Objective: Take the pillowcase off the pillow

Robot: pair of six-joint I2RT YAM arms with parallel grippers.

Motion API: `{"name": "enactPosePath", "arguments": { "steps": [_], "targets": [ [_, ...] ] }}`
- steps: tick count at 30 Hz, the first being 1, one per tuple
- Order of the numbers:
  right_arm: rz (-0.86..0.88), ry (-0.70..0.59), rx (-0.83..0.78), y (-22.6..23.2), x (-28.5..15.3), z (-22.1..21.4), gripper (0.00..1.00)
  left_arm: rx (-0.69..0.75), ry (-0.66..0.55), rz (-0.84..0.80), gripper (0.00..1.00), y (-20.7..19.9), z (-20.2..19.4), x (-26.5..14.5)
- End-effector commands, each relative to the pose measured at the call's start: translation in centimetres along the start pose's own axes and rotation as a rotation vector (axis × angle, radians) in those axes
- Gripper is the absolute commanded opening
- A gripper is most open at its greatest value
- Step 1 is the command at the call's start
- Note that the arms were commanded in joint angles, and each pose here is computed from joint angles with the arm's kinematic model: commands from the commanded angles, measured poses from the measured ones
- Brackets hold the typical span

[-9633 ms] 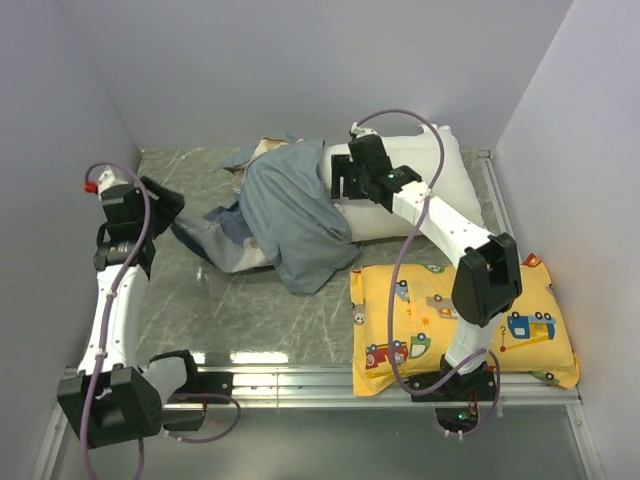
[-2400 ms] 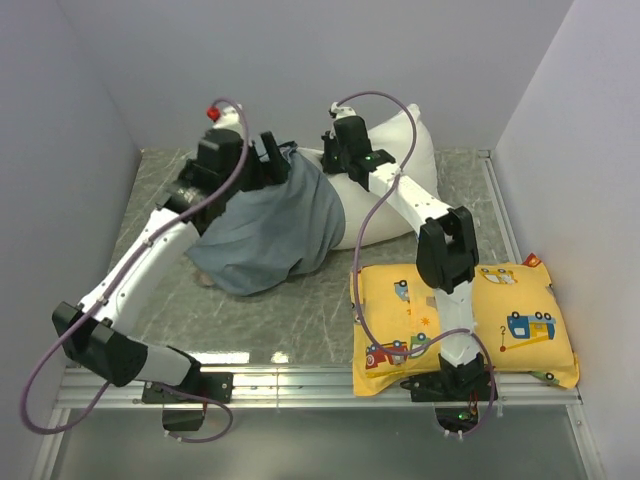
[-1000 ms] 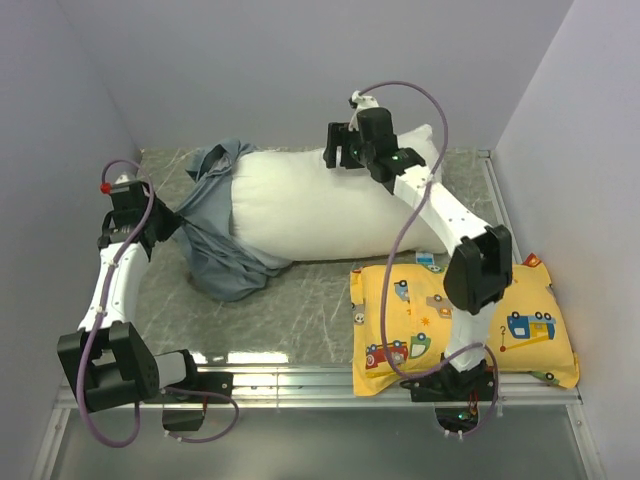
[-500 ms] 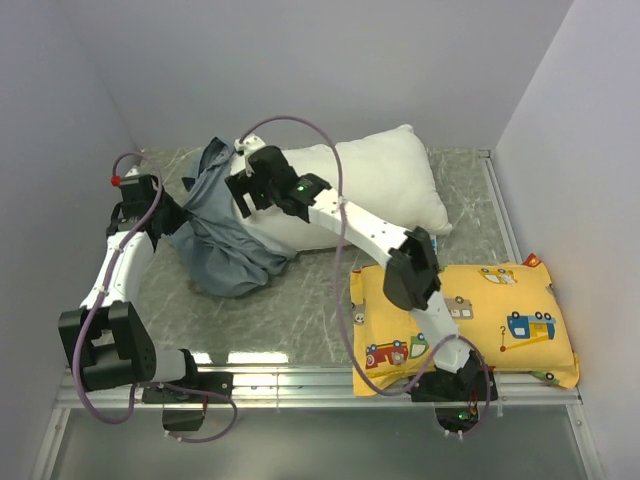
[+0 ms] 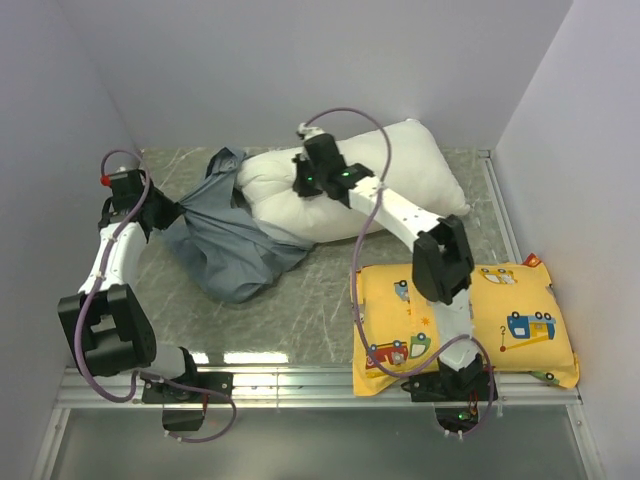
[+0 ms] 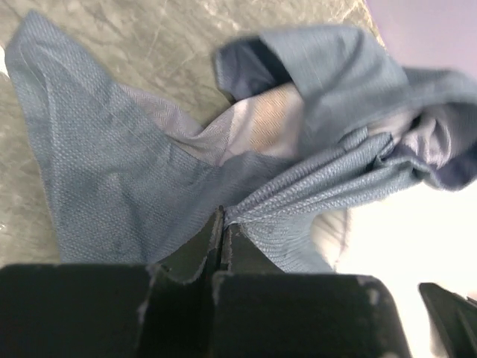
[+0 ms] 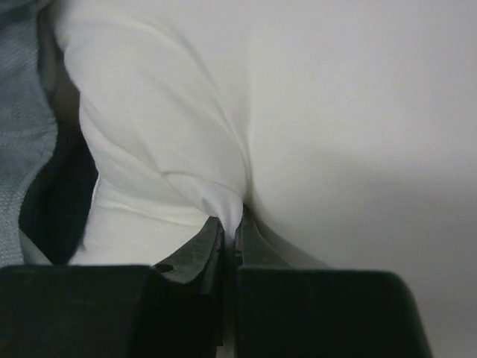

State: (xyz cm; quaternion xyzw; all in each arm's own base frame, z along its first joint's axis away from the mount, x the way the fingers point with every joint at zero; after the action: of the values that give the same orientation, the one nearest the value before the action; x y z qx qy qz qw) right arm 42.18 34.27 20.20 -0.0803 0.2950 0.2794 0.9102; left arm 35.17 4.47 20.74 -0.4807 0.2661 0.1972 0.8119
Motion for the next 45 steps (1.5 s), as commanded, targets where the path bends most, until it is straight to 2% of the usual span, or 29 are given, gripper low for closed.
{"name": "enactPosePath", "arguments": {
  "steps": [1, 5, 12, 17, 22, 30, 36, 38, 39, 40, 41, 43, 44, 45],
  "targets": [
    [-0.306, 0.092, 0.159, -11.7, -3.6, -2.7, 0.00, -0.077, -0.146, 0.038, 0.00, 1.2, 4.7, 0.1],
    [-0.302, 0.039, 0.187, -12.8, -5.7, -2.1, 0.00, -0.092, -0.152, 0.053, 0.00, 1.9, 5.5, 0.7],
    [-0.167, -0.118, 0.212, -10.9, -9.1, 1.4, 0.00, -0.063, -0.099, 0.012, 0.01, 1.2, 4.6, 1.2],
    [-0.077, -0.317, 0.198, -9.4, -15.3, 4.6, 0.00, -0.076, -0.132, 0.063, 0.01, 1.9, 5.5, 1.8],
    [-0.084, -0.423, 0.189, -8.8, -20.8, 4.6, 0.00, -0.140, -0.139, 0.094, 0.00, 3.2, 6.6, 3.0],
    [-0.077, -0.456, 0.209, -8.8, -22.3, 4.0, 0.00, -0.129, -0.096, 0.044, 0.01, 2.7, 6.1, 3.4],
    [-0.028, -0.538, 0.202, -8.6, -22.8, 8.7, 0.00, -0.022, -0.032, 0.002, 0.01, 0.0, 3.6, 3.2],
    [-0.009, -0.525, 0.197, -8.6, -21.6, 9.6, 0.00, 0.020, -0.002, -0.015, 0.01, -1.2, 2.3, 3.1],
    [0.002, -0.554, 0.190, -8.5, -22.1, 11.0, 0.00, 0.031, 0.007, -0.013, 0.03, -1.4, 1.9, 3.1],
    [0.008, -0.535, 0.187, -8.5, -20.8, 11.1, 0.00, 0.046, 0.009, -0.019, 0.06, -1.7, 1.5, 2.9],
    [0.014, -0.530, 0.184, -8.5, -20.4, 11.4, 0.00, 0.067, 0.014, -0.036, 0.14, -2.4, 0.9, 2.4],
    [0.047, -0.534, 0.178, -8.0, -19.4, 12.5, 0.00, 0.089, 0.007, -0.039, 0.20, -2.8, 0.5, 1.9],
    [0.061, -0.530, 0.176, -7.8, -18.9, 12.7, 0.00, 0.103, 0.004, -0.058, 0.30, -3.4, 0.2, 1.3],
    [0.084, -0.526, 0.168, -7.1, -18.0, 13.2, 0.00, 0.110, 0.002, -0.063, 0.36, -3.6, 0.2, 1.0]
  ]
}}
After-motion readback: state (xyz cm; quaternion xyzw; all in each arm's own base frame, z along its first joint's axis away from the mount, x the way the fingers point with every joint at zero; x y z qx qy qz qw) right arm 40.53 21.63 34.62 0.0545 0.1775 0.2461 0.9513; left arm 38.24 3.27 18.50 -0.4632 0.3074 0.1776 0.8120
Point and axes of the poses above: each gripper's point midway between its finger pads, its own x axis out along the fingers, its own y axis along the line the jaws close on, z = x × y, the point moved 6 cm from there along -x, back along the fingers, and after that the axes turned 13 degrees about -x, right-handed, at the moved point
